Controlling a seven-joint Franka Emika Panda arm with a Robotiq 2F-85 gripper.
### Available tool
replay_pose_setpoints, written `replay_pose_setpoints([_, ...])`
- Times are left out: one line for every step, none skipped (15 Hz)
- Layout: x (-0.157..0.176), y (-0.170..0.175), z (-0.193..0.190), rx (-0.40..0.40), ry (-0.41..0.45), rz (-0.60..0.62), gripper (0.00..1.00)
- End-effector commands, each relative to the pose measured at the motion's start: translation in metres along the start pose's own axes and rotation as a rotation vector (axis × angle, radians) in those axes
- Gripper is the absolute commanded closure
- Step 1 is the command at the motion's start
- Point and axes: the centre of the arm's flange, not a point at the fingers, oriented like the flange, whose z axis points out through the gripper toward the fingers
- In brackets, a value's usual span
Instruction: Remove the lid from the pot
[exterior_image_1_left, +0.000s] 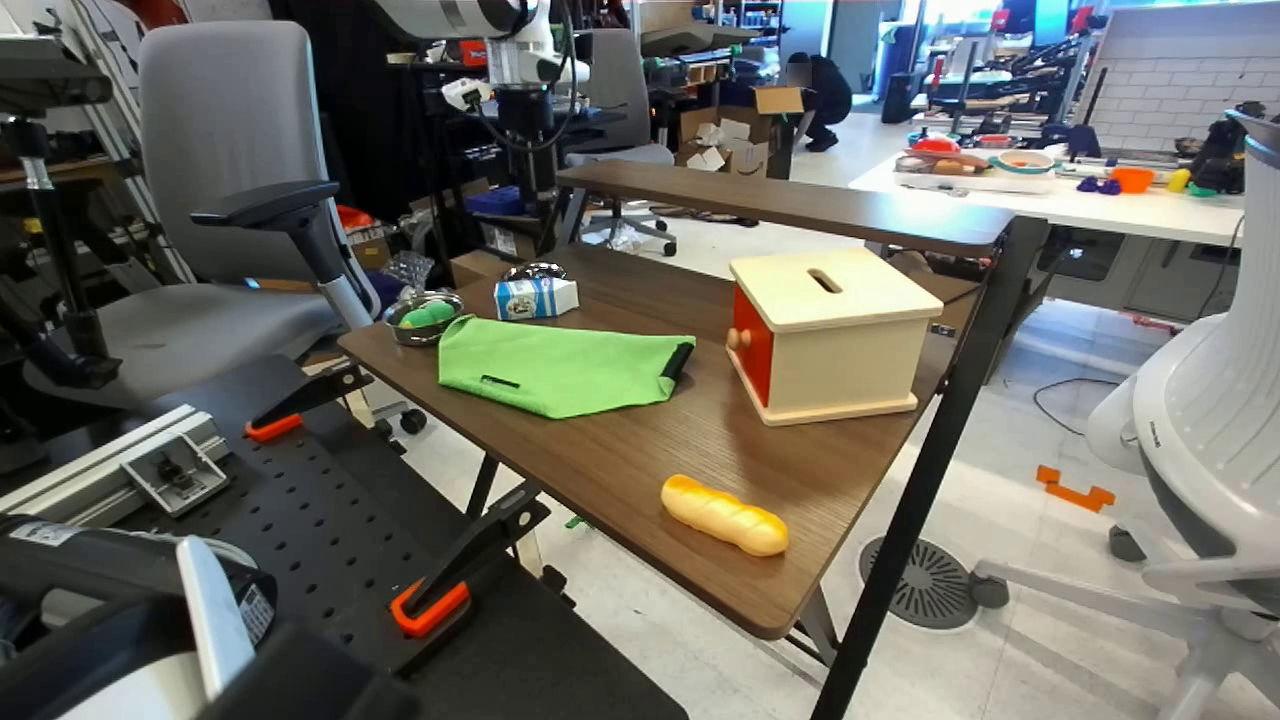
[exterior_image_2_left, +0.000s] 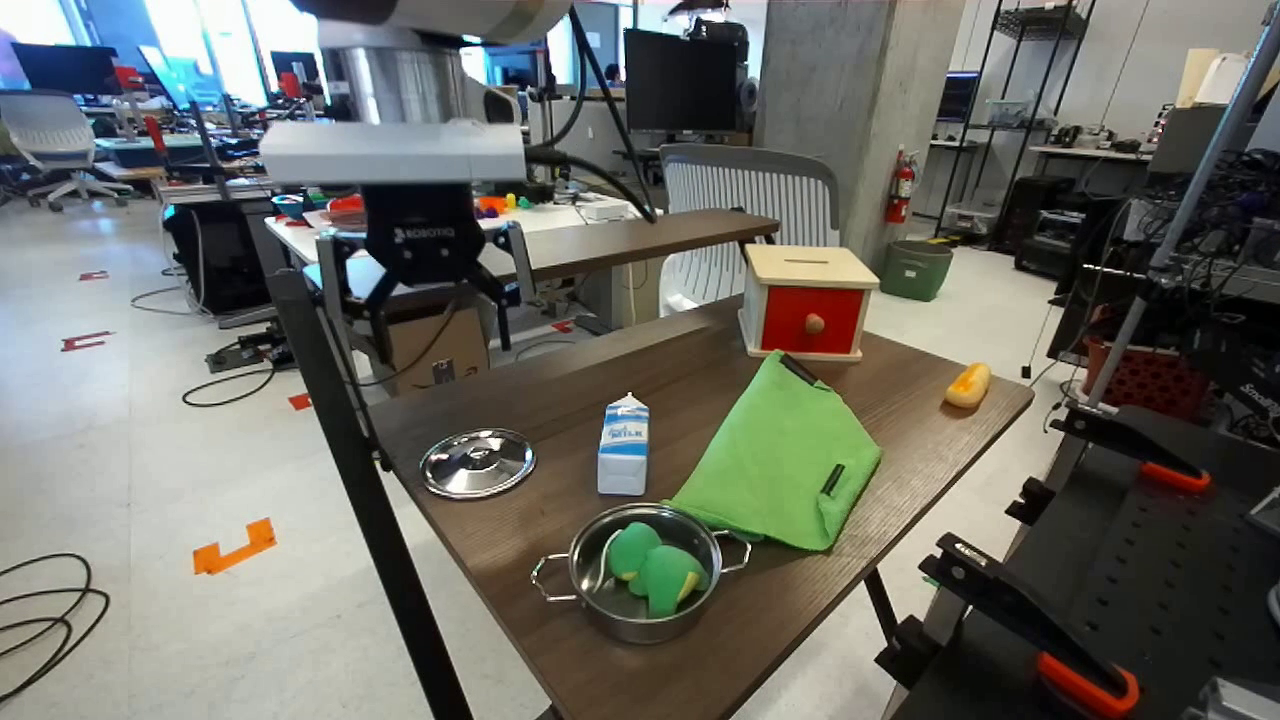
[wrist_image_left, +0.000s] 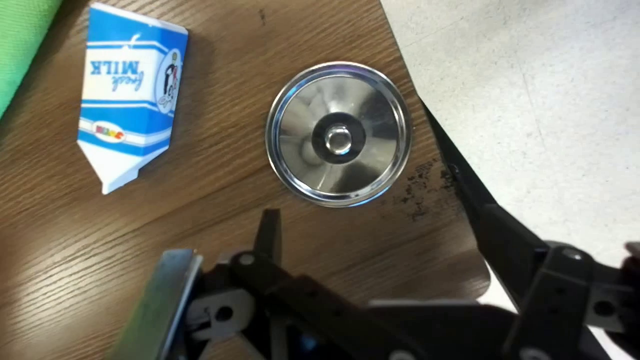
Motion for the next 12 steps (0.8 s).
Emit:
replay_pose_setpoints([-0.049, 0.035, -0.064, -0.019, -0.018, -0.077, 0.0])
replay_pose_setpoints([-0.058, 0.038, -0.076, -0.021, -0.016, -0.101, 0.0])
replay_pose_setpoints([-0.067, 0.042, -0.086, -0.027, -0.013, -0.121, 0.0])
replay_pose_setpoints([-0.077, 0.046, -0.095, -0.028, -0.009, -0.138, 0.0])
replay_pose_setpoints([-0.087, 0.051, -0.102, -0.044, -0.013, -0.162, 0.0])
replay_pose_setpoints([-0.097, 0.056, -0.106, -0.077, -0.026, -0.193, 0.0])
replay_pose_setpoints([-0.108, 0.063, -0.105, -0.116, -0.035, -0.233, 0.0])
replay_pose_setpoints([-0.061, 0.023, -0.098, -0.052, -0.022, -0.167, 0.0])
replay_pose_setpoints([-0.071, 0.028, -0.101, -0.078, -0.031, -0.188, 0.0])
replay_pose_setpoints([-0.078, 0.032, -0.102, -0.09, -0.034, -0.199, 0.0])
replay_pose_setpoints([-0.082, 0.035, -0.102, -0.097, -0.039, -0.204, 0.0])
replay_pose_setpoints([-0.084, 0.037, -0.101, -0.101, -0.043, -0.206, 0.0])
